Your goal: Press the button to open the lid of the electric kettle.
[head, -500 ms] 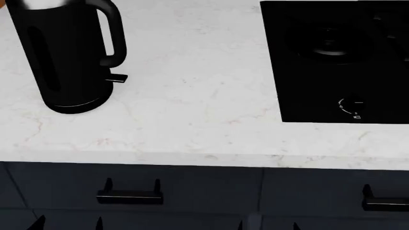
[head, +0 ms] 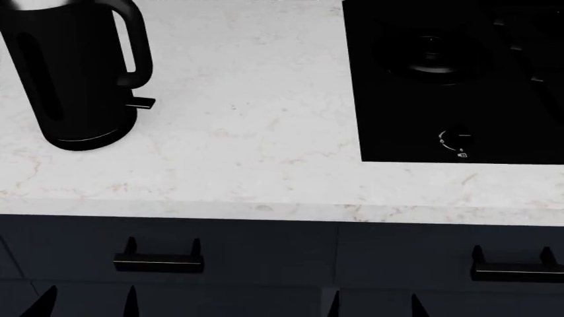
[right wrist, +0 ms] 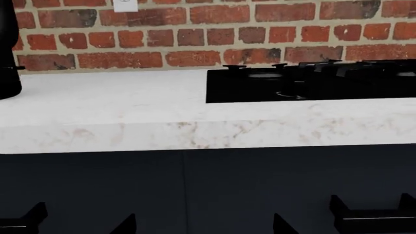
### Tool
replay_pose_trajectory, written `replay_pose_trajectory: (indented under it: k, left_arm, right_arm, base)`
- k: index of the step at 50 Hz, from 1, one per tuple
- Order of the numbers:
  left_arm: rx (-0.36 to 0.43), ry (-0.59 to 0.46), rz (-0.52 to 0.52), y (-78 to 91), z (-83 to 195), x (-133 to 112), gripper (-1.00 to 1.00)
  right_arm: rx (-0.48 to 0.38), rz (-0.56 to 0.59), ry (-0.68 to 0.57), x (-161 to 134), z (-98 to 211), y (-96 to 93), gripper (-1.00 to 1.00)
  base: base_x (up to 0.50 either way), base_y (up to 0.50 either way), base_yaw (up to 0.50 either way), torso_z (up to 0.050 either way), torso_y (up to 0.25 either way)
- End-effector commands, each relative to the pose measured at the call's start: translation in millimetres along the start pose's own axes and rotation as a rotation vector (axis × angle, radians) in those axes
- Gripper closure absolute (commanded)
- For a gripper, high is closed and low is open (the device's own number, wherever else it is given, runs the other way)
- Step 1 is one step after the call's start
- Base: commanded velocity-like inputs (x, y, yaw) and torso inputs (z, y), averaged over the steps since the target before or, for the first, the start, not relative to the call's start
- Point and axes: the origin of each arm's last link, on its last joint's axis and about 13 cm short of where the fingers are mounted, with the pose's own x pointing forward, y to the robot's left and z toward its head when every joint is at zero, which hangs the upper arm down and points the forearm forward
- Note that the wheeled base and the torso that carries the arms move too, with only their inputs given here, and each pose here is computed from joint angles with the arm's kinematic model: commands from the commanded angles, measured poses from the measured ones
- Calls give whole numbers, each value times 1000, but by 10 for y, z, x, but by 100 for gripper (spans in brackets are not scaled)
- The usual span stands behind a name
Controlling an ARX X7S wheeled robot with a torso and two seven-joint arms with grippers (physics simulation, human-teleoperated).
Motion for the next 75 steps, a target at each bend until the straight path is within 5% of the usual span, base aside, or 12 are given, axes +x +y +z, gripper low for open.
replay_pose_trajectory:
  k: [1, 7, 17, 20, 34, 35, 57, 75]
  left_arm:
    - [-46, -178, 36, 58, 455, 42, -100]
    - [-47, -339, 77, 109, 1134, 126, -100]
    - [71, -506, 146, 136, 1634, 217, -100]
    - [142, -541, 162, 169, 1637, 190, -100]
    - [113, -553, 222, 275, 1676, 158, -100]
    - [157, -549, 230, 273, 1669, 156, -100]
    - [187, -614, 306, 305, 1744, 117, -100]
    - [156, -591, 297, 321, 1761, 114, -100]
  right_arm:
    - [-6, 15, -138, -18, 658, -41, -100]
    - [-60, 1, -294, -41, 1368, -69, -100]
    - [-3, 17, -288, 123, 1641, -143, -100]
    - [-5, 12, -328, 64, 1671, -185, -100]
    - [-26, 2, -323, 49, 1654, -175, -100]
    - [-27, -2, -318, 53, 1649, -177, -100]
    - [-82, 9, -317, 74, 1610, -122, -100]
    - [-64, 69, -346, 53, 1595, -114, -100]
  base:
    - [0, 0, 0, -12, 0]
    - [0, 0, 0, 50, 0]
    - [0, 0, 0, 50, 0]
    - [0, 0, 0, 50, 0]
    - [0, 0, 0, 50, 0]
    - [0, 312, 0, 43, 0]
    - [3, 500, 0, 0, 0]
    - [465, 102, 0, 0, 0]
